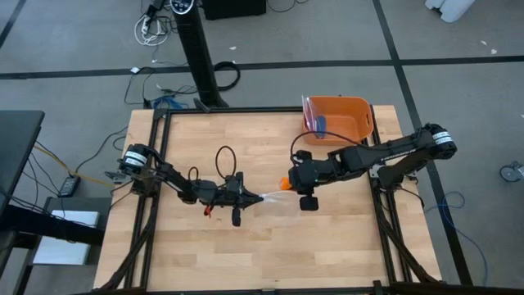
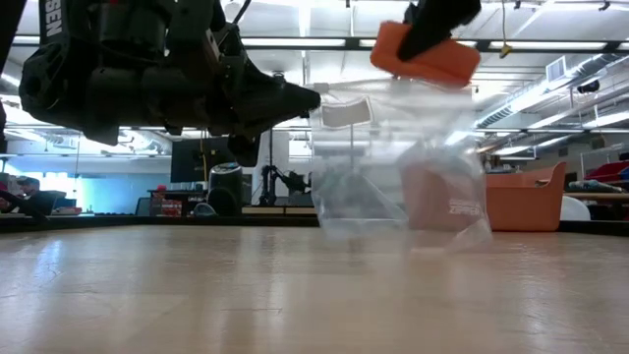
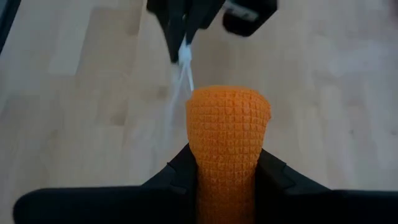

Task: Roll bandage
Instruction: Put the rolled orange bandage into the transparent zip bag

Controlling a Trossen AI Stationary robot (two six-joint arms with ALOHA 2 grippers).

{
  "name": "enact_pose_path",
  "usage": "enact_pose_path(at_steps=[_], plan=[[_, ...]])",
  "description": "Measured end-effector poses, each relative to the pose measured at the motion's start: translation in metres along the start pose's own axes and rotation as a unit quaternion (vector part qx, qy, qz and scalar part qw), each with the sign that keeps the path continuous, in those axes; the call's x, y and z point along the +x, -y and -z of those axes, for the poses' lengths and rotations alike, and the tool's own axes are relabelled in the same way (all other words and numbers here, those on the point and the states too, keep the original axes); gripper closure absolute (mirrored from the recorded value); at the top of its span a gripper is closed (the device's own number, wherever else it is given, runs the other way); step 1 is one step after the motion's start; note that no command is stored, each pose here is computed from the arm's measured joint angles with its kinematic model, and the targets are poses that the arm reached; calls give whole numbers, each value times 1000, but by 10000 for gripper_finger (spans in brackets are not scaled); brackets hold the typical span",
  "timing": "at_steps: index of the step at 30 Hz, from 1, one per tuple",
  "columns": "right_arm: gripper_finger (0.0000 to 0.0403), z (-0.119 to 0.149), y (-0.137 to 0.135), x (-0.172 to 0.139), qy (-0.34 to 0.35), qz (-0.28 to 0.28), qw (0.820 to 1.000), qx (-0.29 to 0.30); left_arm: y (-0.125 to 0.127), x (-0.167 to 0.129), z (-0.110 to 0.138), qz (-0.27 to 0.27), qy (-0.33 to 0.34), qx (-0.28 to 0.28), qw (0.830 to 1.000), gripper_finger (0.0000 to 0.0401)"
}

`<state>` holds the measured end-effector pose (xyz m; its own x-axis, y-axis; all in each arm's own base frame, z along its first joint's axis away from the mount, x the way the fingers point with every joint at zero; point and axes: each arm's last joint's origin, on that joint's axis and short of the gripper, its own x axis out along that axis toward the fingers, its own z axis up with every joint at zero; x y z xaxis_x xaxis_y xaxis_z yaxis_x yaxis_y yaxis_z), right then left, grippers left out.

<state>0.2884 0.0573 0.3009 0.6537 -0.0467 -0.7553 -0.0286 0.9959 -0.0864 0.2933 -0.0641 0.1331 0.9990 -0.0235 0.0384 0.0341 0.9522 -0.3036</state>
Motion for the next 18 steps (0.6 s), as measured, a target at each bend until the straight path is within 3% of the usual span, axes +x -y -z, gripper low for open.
enact_pose_path(at_steps=[6,18], plan=[[315,-5,0,-8,-7,-14,1000,9,0,1,1,-5,-6,1,1000,401],[315,14,-8,46,-150,-65,987,4,6,22,-2,-5,-41,25,999,401]])
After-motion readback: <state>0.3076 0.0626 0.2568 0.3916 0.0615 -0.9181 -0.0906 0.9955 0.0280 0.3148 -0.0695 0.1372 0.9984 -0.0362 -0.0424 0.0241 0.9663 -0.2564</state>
